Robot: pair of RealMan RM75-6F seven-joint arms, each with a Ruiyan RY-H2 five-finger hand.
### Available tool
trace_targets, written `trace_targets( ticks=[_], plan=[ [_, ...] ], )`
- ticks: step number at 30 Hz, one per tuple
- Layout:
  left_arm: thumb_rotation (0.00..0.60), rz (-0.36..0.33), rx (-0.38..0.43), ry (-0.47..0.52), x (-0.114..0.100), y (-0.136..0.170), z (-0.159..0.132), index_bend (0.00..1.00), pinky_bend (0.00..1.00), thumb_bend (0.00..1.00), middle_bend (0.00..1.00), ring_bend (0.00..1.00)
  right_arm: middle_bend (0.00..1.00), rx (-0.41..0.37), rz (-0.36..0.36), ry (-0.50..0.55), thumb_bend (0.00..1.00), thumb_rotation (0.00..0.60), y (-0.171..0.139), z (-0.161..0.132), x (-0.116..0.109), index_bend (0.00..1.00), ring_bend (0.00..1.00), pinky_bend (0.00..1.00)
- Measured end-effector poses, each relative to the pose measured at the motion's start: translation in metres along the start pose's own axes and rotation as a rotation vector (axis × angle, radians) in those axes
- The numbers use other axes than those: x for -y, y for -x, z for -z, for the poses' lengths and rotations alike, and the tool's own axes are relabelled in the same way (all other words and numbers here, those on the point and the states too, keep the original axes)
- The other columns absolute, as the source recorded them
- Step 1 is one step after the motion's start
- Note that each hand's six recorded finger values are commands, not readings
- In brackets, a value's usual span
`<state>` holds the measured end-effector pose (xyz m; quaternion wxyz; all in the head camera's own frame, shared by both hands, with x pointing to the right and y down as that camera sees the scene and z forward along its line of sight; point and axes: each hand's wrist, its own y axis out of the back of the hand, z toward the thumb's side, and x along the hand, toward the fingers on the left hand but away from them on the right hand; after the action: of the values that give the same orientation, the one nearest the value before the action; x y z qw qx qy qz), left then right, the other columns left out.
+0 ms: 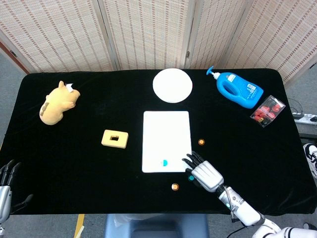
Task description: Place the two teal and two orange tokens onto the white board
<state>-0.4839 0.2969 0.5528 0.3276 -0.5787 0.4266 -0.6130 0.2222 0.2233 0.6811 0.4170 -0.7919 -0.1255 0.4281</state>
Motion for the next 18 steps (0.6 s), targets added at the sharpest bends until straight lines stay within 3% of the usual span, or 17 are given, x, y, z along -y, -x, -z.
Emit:
trace_targets(
  ticks=[8, 18],
  plan=[
    [0.6, 0.0, -0.004, -0.002, -0.001, 0.001, 0.0, 0.0, 0.0, 0.21, 0.0, 0.01, 0.16, 0.038, 0.007, 0.026, 0.41, 0.6, 0.039, 0.004, -0.021, 0.5, 0.04, 0.0],
    [0.6, 0.005, -0.01, -0.002, 0.001, 0.001, 0.002, 0.0, 0.0, 0.21, 0.0, 0.01, 0.15, 0.043, -0.02, 0.022, 0.41, 0.6, 0.079, -0.013, -0.018, 0.5, 0.03, 0.0]
  ],
)
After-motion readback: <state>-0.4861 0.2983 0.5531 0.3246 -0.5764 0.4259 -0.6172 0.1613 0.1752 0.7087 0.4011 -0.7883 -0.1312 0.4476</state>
